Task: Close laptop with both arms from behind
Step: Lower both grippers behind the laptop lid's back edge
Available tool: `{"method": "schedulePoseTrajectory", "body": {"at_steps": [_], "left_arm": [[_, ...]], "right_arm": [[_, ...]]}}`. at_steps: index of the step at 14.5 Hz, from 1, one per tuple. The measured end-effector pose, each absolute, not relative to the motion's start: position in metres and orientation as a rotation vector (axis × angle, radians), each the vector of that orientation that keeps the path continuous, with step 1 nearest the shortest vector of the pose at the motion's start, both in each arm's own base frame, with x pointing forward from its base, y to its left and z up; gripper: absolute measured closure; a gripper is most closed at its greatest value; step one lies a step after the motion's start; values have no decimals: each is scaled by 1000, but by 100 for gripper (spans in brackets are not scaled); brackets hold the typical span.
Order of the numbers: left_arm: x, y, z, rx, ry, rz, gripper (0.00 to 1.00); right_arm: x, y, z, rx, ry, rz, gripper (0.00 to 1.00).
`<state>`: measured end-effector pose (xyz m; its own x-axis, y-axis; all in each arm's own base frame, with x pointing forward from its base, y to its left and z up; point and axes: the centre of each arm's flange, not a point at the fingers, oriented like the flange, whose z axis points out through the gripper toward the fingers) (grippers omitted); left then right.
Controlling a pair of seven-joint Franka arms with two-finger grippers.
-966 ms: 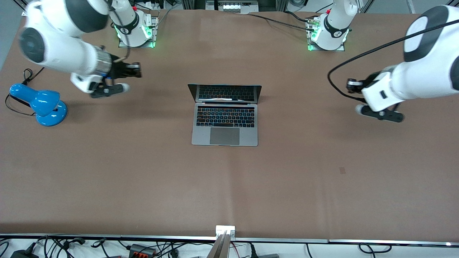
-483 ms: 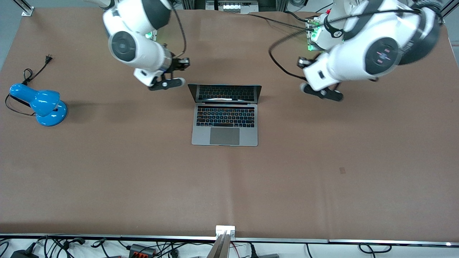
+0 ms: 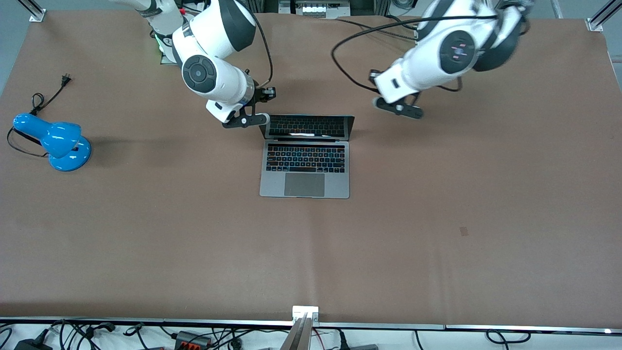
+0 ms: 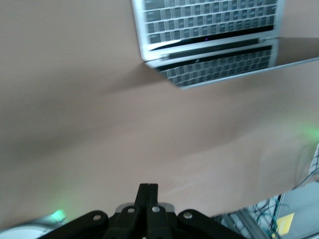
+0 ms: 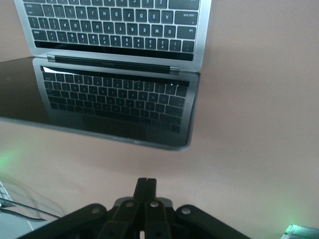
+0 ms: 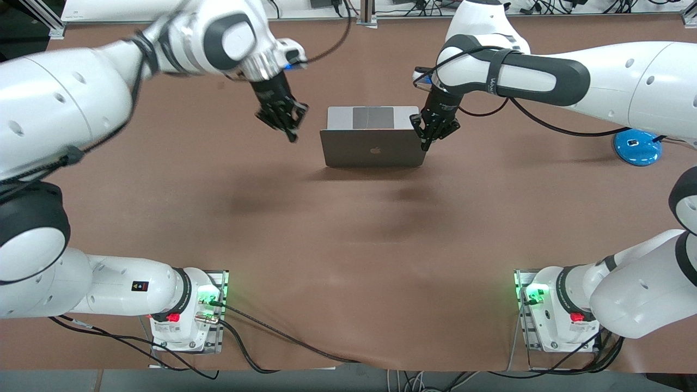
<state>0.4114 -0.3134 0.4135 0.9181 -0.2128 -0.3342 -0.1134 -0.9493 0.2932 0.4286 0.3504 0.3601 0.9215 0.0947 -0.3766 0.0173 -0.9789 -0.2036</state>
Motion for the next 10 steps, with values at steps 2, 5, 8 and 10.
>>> {"method": "schedulePoseTrajectory", "body": {"at_steps": [2, 5, 8, 10], "left_arm": [[395, -333, 389, 2788, -230, -447, 99], [390, -341, 370, 2775, -196, -359, 99], [399, -352, 357, 2749, -172, -248, 99], [407, -357, 343, 2728, -145, -197, 99]], "right_arm": [[430, 351, 356, -2886, -79, 579, 99], [431, 351, 353, -2887, -75, 580, 99], [431, 351, 353, -2887, -75, 578, 99], [432, 351, 354, -2886, -75, 577, 99]]}}
